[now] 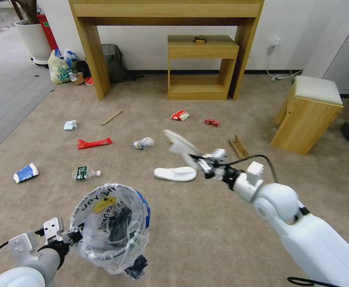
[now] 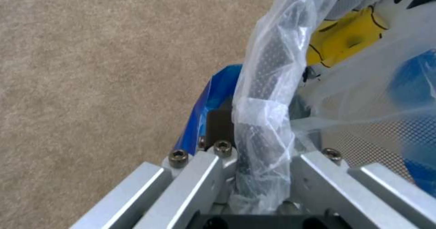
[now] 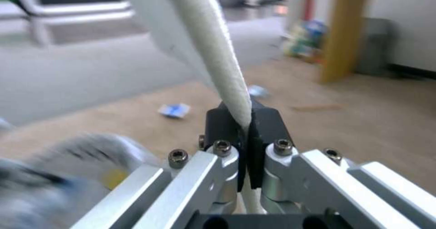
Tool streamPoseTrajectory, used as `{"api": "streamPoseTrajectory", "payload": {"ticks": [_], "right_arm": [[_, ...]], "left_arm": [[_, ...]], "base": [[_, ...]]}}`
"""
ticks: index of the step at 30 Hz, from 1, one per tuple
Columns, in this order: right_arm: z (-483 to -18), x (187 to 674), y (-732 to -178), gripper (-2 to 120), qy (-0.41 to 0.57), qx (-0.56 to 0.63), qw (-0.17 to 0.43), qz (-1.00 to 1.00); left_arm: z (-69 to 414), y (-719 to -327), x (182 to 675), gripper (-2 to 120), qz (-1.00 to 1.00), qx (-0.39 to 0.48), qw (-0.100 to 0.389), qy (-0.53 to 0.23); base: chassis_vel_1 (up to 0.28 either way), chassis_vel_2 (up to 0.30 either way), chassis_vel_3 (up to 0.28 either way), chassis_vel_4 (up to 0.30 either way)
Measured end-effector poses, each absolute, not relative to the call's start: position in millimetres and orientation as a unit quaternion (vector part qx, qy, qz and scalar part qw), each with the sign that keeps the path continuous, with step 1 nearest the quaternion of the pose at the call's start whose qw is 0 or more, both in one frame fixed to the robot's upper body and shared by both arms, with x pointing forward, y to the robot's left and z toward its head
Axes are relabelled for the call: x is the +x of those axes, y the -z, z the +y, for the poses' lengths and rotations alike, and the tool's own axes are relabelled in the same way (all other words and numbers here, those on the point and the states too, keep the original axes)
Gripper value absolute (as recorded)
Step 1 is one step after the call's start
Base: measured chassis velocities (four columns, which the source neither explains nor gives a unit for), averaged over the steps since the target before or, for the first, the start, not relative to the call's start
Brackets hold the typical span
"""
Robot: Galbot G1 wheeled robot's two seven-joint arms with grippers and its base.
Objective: Pick up the trash bin and place the garbage on the floor into it.
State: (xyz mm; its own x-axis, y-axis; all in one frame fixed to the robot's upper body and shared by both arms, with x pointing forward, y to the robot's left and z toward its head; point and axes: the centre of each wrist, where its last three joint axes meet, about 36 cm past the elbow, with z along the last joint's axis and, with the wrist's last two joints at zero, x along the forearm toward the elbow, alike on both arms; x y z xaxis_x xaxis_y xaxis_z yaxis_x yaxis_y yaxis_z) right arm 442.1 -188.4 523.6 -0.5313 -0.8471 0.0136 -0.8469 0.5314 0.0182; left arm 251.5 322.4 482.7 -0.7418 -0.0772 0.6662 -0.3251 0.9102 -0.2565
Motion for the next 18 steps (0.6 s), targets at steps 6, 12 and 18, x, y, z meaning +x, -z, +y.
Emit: {"api": "streamPoseTrajectory", "payload": {"ticks": [6, 12, 18], "right_arm": [[-150, 445, -535, 0, 0.037, 0.544, 0.019, -0.838], [-103, 448, -516, 0, 0.051, 0.585, 0.051, -0.807], [-72, 443, -505, 0, 0.068, 0.604, 0.063, -0.792]], "left_arm": [[324, -483, 253, 0, -0.917, 0.110, 0.344, -0.171], [326, -484, 254, 0, -0.918, 0.109, 0.347, -0.157], [326, -484, 254, 0, -0.918, 0.109, 0.349, -0.155]], "base": [[0.000, 0.000, 0.000, 0.000], [0.000, 0.000, 0.000, 0.000], [0.000, 0.000, 0.000, 0.000]]}}
